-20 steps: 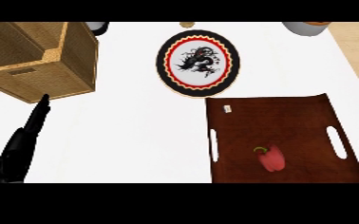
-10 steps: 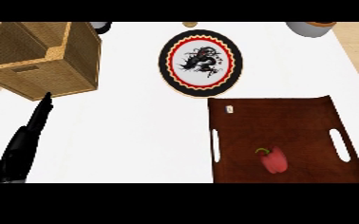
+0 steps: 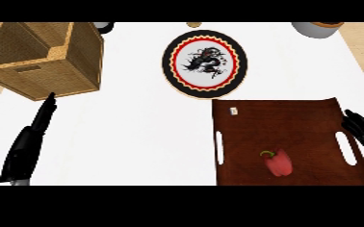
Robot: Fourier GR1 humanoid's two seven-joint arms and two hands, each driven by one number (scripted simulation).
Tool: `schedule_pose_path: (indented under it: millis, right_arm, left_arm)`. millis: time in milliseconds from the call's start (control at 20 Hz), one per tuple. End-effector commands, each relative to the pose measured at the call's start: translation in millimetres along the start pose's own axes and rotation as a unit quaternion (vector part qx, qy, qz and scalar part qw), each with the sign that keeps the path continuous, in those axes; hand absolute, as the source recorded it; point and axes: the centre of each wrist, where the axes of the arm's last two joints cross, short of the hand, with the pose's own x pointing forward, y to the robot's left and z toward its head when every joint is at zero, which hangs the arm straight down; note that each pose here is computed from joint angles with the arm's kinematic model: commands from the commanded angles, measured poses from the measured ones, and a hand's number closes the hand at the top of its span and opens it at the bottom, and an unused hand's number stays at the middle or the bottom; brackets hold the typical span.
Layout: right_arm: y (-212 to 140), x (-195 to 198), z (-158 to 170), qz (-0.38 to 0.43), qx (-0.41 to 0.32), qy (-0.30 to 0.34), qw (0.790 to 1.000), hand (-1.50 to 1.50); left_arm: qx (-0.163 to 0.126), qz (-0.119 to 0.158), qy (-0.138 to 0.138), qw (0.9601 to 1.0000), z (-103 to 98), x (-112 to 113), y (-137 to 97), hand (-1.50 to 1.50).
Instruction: Pick the bell pepper from the tray and place it in the plate
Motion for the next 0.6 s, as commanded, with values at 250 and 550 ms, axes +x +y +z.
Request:
schedule_pose_path:
  millis: [250, 550]
  right_arm:
    - [6, 1, -38, 0.112, 0.091, 0.064, 0.988, -1.5]
    - [11, -45, -52, 0.105, 0.117, 0.071, 0.985, -1.5]
  left_arm:
    - [-0.001, -0.005, 0.006, 1.0, -13, 12, 15, 0.0]
    - [0.005, -0.005, 0.002, 1.0, 9, 6, 11, 0.0]
